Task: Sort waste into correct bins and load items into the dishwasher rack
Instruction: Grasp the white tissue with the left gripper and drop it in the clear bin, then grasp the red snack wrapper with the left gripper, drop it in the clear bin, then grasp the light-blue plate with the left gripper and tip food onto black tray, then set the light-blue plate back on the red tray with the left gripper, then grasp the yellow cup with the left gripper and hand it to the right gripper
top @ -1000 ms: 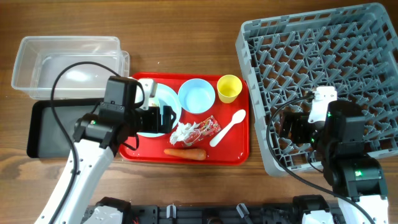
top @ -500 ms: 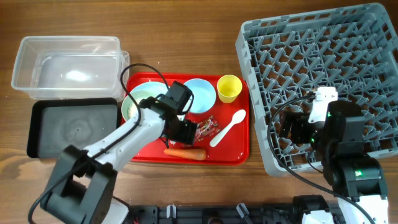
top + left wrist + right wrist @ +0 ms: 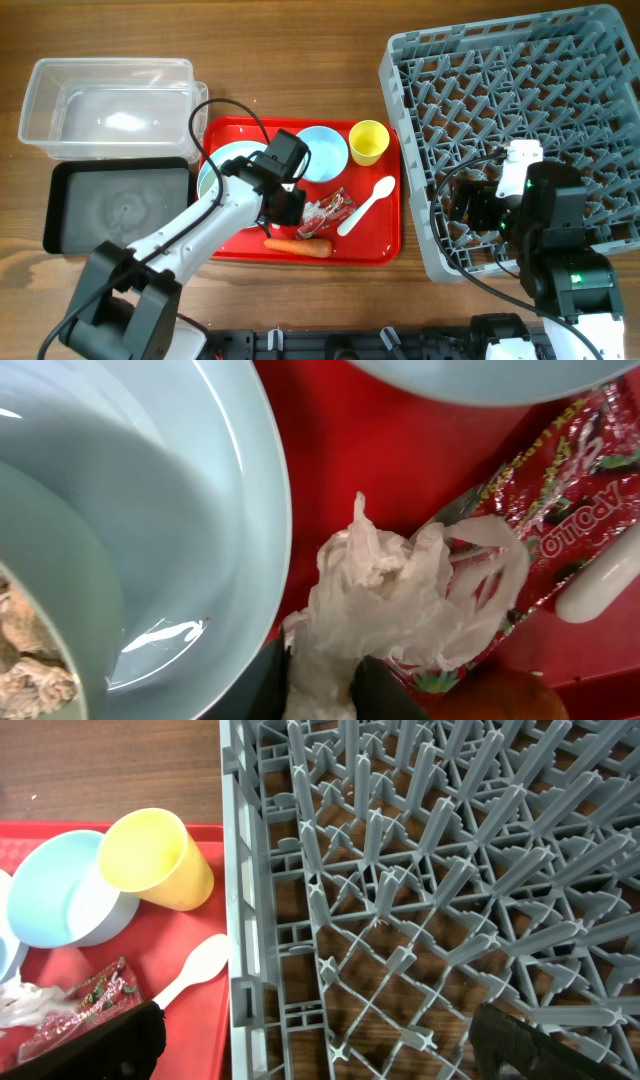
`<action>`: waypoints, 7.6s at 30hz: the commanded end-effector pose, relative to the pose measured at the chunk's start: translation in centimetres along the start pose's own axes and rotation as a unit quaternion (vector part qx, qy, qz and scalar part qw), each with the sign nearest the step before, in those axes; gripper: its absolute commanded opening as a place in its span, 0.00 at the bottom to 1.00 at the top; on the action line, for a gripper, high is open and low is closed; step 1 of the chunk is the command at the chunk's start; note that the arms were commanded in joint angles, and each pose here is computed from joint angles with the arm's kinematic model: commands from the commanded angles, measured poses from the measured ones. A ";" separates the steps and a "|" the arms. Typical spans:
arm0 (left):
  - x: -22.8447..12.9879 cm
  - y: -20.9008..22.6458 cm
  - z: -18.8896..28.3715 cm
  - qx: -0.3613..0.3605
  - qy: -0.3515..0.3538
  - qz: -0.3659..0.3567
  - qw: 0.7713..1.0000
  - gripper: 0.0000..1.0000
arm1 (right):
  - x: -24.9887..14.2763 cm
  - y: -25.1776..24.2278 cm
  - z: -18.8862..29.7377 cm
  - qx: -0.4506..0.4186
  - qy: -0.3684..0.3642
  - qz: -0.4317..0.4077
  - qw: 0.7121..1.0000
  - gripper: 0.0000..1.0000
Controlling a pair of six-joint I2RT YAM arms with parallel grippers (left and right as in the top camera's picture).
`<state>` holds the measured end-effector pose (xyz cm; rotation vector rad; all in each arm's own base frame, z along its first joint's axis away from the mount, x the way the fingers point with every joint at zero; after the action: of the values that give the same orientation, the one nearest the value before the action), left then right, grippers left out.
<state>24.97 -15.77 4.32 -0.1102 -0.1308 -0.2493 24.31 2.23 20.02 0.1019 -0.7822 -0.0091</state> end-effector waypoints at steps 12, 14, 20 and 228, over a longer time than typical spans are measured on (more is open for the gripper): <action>10.7 12.5 18.7 0.071 -0.331 0.179 0.924 0.04 | 0.8 0.1 0.5 0.004 -0.009 -0.010 1.000 1.00; 11.7 17.4 19.6 0.095 -0.365 0.231 0.897 0.04 | 0.8 0.1 0.5 0.003 -0.010 -0.010 1.000 1.00; 13.5 25.4 14.8 0.132 -0.349 0.299 0.878 0.57 | 0.7 0.1 0.5 0.004 -0.009 -0.010 1.000 1.00; 15.5 -8.6 8.7 -0.174 -0.313 -0.068 0.931 0.79 | 0.1 0.5 0.4 0.016 0.005 -0.011 1.000 1.00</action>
<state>35.09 -26.40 19.61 -0.5592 -0.7990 -0.4509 23.96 2.51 19.60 0.1187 -0.7528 -0.0053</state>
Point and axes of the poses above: each gripper's point midway between its finger pads, its own z axis back along the fingers, its own y axis along the line the jaws close on, x = y × z, the point moved 1 cm from there along z, back along the fingers
